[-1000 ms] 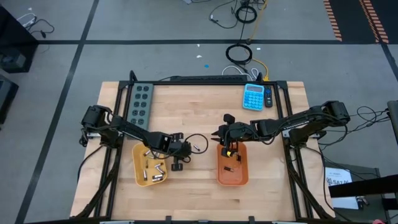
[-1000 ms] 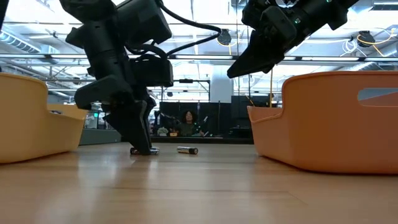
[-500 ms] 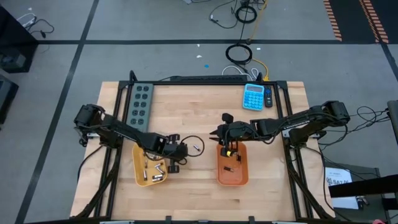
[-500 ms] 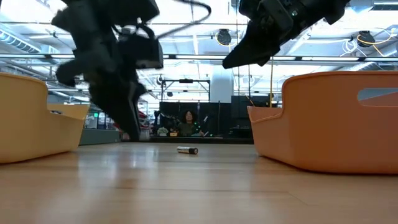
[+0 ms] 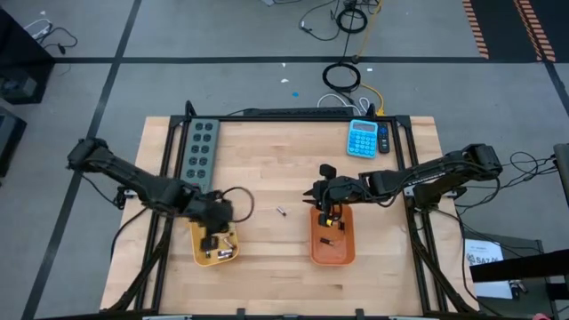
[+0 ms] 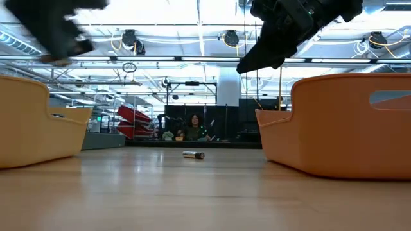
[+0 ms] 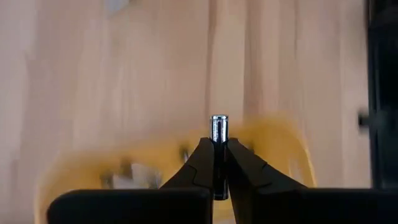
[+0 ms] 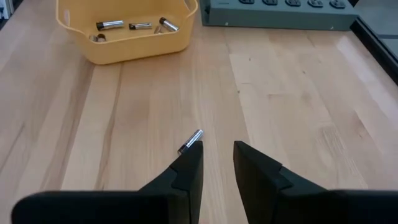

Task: Sort batteries
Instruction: Put the silver battery into the yellow bin

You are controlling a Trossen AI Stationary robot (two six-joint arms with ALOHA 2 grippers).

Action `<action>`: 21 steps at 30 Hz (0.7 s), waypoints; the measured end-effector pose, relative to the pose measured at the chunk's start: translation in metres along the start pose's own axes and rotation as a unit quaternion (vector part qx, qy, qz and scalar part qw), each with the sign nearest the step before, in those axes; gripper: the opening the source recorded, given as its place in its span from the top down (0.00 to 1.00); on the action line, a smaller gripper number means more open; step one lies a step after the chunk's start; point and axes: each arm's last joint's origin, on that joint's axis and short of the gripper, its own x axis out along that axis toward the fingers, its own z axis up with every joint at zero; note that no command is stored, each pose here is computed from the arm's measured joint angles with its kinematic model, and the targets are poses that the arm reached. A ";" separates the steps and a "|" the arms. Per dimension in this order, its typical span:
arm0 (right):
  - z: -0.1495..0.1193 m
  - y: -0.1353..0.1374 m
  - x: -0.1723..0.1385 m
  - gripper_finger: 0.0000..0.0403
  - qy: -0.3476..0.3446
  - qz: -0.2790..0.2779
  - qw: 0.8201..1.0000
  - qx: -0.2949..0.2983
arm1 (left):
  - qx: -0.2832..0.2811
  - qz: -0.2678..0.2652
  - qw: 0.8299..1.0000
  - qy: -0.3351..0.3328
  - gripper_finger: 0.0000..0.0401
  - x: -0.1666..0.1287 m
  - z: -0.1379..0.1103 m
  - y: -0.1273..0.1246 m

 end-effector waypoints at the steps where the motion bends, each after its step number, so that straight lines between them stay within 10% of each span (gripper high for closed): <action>1: 0.000 0.000 0.000 0.80 0.000 0.000 1.000 0.000 | -0.010 0.000 1.000 0.022 0.94 -0.003 -0.008 -0.001; 21: 0.001 0.000 0.000 0.80 -0.007 0.001 1.000 0.002 | -0.063 0.127 0.986 0.086 0.92 0.040 -0.079 0.021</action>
